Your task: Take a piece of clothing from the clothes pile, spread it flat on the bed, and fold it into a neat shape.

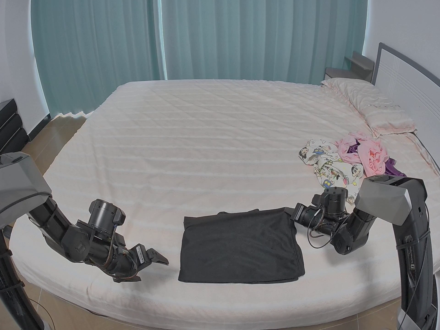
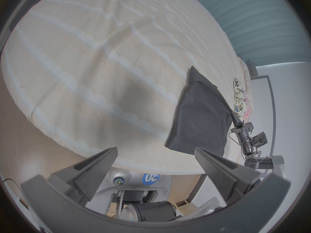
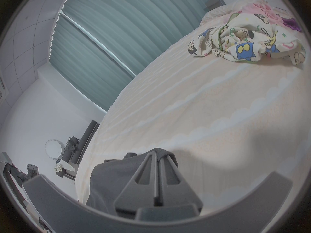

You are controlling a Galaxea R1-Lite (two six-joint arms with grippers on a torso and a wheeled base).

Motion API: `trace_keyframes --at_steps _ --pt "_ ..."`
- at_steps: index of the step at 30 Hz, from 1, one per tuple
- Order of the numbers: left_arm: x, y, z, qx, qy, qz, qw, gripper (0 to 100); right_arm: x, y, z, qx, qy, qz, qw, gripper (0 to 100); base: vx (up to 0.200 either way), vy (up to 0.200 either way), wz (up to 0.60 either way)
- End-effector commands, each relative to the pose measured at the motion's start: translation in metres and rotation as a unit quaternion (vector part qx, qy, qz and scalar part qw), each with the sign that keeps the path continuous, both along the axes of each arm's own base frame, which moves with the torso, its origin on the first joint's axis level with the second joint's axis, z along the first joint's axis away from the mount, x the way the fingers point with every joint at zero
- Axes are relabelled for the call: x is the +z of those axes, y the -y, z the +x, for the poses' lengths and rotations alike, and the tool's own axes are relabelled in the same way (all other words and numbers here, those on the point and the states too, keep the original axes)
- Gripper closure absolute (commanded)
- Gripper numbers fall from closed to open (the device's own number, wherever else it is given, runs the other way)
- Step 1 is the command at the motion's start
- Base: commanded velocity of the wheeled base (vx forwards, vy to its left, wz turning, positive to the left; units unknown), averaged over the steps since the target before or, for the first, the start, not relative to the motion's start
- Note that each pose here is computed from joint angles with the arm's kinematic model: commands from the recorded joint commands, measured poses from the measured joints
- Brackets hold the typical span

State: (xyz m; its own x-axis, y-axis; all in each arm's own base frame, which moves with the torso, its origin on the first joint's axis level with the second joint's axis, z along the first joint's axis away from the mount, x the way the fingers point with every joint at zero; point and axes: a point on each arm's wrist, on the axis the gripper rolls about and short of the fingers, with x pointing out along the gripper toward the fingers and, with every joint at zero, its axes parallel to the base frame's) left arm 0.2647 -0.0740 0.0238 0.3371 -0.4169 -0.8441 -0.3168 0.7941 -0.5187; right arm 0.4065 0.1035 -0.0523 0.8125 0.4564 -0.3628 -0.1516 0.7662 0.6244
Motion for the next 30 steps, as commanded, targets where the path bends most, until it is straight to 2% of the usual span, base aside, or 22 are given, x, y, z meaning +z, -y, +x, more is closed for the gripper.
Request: trace_keyframes --at_steps 1,11,12,21,26,30 --pt "0.0 0.0 0.0 0.001 0.0 0.0 1.0 0 -0.001 0.003 0.007 -0.016 0.008 -0.002 0.9998 100 0.0 0.0 0.0" --pt "0.0 0.0 0.0 0.001 0.0 0.0 1.0 0 -0.005 0.003 0.005 -0.017 0.002 -0.005 0.9998 100 0.0 0.0 0.0" --pt "0.0 0.0 0.0 0.001 0.0 0.0 1.0 0 -0.005 0.004 0.004 -0.017 -0.001 -0.005 0.9998 0 0.0 0.0 0.0" --pt "0.001 0.0 0.001 0.004 0.001 -0.002 1.0 0 0.025 0.012 -0.009 -0.024 0.009 -0.005 0.9997 0 0.0 0.0 0.0" --pt "0.002 0.0 0.002 0.005 0.003 -0.003 1.0 0 0.055 0.013 -0.01 -0.025 0.038 0.003 0.999 0 0.0 0.0 0.0" --pt "0.002 0.0 0.003 0.006 0.003 -0.004 1.0 0 0.065 0.013 -0.014 -0.025 0.025 0.0 0.9994 0 0.0 0.0 0.0"
